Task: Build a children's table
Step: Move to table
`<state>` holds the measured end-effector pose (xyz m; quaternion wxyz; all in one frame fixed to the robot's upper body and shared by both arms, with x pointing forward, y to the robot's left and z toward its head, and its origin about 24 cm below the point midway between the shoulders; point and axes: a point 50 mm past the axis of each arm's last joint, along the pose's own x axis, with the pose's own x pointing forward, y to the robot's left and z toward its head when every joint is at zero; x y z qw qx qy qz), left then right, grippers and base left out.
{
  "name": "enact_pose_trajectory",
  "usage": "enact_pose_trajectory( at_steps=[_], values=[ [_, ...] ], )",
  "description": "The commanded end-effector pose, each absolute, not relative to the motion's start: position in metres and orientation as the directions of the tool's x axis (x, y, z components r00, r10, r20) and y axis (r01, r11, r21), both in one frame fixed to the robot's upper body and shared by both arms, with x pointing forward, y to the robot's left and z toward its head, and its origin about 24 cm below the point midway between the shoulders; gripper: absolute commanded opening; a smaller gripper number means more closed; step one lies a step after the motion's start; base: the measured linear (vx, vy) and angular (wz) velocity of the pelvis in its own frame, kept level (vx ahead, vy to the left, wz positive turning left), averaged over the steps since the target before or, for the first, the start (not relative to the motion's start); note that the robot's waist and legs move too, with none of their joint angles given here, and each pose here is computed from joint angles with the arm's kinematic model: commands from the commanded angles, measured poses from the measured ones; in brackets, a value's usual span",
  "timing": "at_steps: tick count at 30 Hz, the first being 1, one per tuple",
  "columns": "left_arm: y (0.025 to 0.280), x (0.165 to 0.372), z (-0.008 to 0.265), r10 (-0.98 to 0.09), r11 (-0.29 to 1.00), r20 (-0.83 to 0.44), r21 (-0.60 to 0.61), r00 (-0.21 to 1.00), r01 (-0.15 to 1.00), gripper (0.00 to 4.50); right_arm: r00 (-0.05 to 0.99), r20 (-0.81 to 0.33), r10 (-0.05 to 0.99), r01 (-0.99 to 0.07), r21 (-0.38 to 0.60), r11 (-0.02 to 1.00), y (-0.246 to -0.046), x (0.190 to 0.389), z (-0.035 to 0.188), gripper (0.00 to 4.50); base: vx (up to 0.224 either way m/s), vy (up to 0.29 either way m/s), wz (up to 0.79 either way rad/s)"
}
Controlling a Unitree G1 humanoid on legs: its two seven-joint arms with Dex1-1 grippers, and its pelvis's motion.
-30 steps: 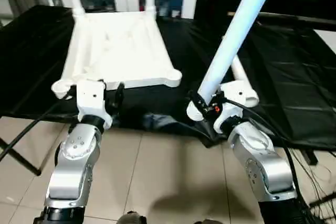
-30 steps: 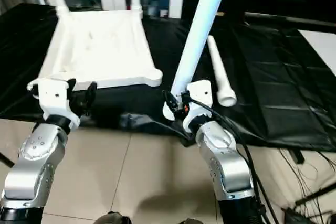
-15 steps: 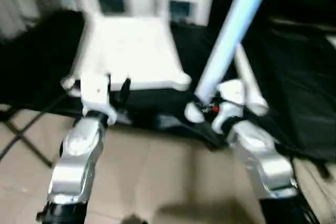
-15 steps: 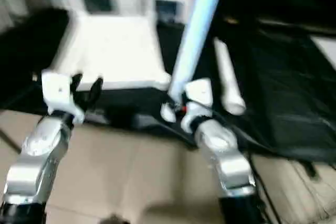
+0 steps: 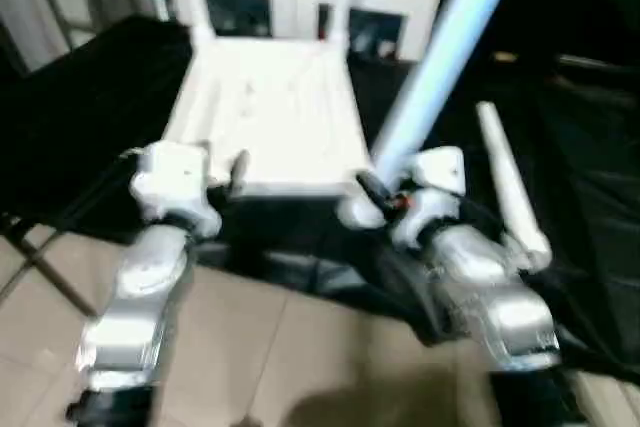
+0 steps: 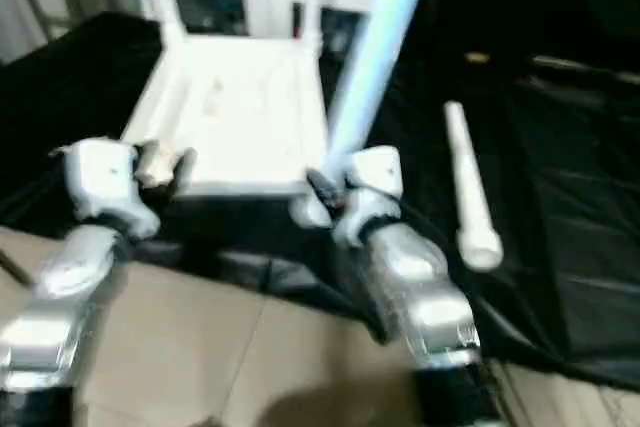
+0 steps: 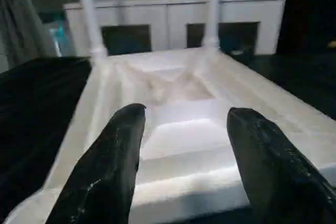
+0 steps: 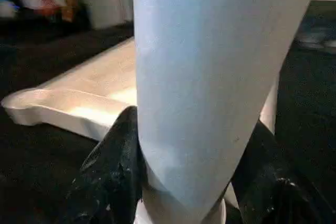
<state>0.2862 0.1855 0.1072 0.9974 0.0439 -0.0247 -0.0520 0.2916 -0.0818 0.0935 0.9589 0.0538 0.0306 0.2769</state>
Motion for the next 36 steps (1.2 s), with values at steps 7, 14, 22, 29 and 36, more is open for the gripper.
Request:
enact_pose_trajectory(
  at_steps=[7,14,22,29,36],
  values=[
    [0.17,0.289,0.108,-0.186,0.98,0.047,0.081,0.981,0.182,2.86,0.882,-0.02,0.471,-0.467,0.094,0.879,-0.1,0.294,0.098,1.86,0.114,-0.054,0.02],
    [0.163,0.289,0.107,-0.259,0.965,0.044,0.049,0.965,0.257,2.86,0.886,0.004,0.464,-0.464,0.051,0.884,-0.104,0.293,0.104,1.86,0.112,-0.01,-0.35],
    [0.167,0.285,0.103,-0.554,0.825,-0.042,0.112,0.832,0.555,3.48,0.848,0.005,0.529,-0.529,-0.025,0.848,-0.109,0.293,0.115,1.86,0.031,-0.012,0.02],
    [0.179,0.29,0.1,-0.705,0.672,-0.191,0.125,0.683,0.73,4.04,0.829,0.028,0.559,-0.558,-0.039,0.829,-0.116,0.298,0.126,1.86,-0.042,-0.008,0.02],
    [0.2,0.323,0.113,-0.53,0.809,-0.137,0.213,0.837,0.547,4.43,0.836,0.024,0.548,-0.547,-0.047,0.836,-0.118,0.3,0.128,1.86,-0.05,-0.008,-0.01]
  ],
)
